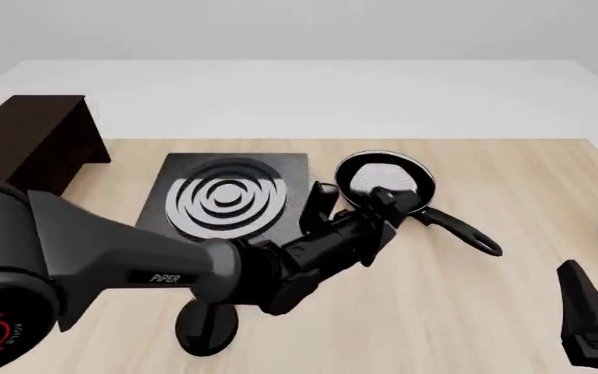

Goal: Put the frying pan on top of the cabinet.

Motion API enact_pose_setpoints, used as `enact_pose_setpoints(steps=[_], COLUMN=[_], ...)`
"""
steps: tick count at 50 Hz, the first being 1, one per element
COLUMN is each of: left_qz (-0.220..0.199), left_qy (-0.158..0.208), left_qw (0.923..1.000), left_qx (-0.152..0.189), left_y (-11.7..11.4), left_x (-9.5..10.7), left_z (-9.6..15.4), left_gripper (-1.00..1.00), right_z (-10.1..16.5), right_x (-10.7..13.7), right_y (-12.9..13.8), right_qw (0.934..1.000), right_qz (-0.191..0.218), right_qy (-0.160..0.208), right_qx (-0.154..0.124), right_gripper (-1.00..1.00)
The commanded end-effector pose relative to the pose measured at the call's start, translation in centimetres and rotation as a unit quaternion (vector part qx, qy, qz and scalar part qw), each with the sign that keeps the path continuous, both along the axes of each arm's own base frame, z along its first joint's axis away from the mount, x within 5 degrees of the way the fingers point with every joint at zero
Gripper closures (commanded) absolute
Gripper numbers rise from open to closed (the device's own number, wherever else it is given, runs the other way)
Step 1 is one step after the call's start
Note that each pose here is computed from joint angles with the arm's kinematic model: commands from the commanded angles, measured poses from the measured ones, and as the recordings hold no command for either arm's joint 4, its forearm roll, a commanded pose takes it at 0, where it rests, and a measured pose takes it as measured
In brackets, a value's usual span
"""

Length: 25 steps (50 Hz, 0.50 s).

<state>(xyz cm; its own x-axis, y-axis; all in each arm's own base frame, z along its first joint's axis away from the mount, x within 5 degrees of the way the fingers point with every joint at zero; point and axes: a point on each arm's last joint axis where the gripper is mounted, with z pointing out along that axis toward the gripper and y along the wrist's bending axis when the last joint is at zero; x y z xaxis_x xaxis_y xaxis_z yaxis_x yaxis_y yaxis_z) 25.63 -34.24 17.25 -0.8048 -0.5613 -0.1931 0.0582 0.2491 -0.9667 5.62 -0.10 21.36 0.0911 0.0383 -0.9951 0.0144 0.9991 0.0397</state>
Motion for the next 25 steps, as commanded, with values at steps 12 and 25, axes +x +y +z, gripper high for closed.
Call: enact_pose_setpoints(steps=[12,25], left_qz=[-0.005,-0.008], left_qy=[0.003,0.015], left_qw=[0.9999,0.9997], left_qx=[0.010,0.019], left_y=[-1.8,-3.5], left_x=[0.9,1.7], left_z=[-1.0,-3.4], left_gripper=[-1.00,-1.00], right_z=[0.0,0.1], right_x=[0.0,0.0], right_y=[0.0,-0.1], right_qw=[1.0000,0.9999], right_qz=[0.000,-0.008], right_qy=[-0.001,-0.003], right_qx=[0.005,0.008], right_gripper=[-1.00,-1.00])
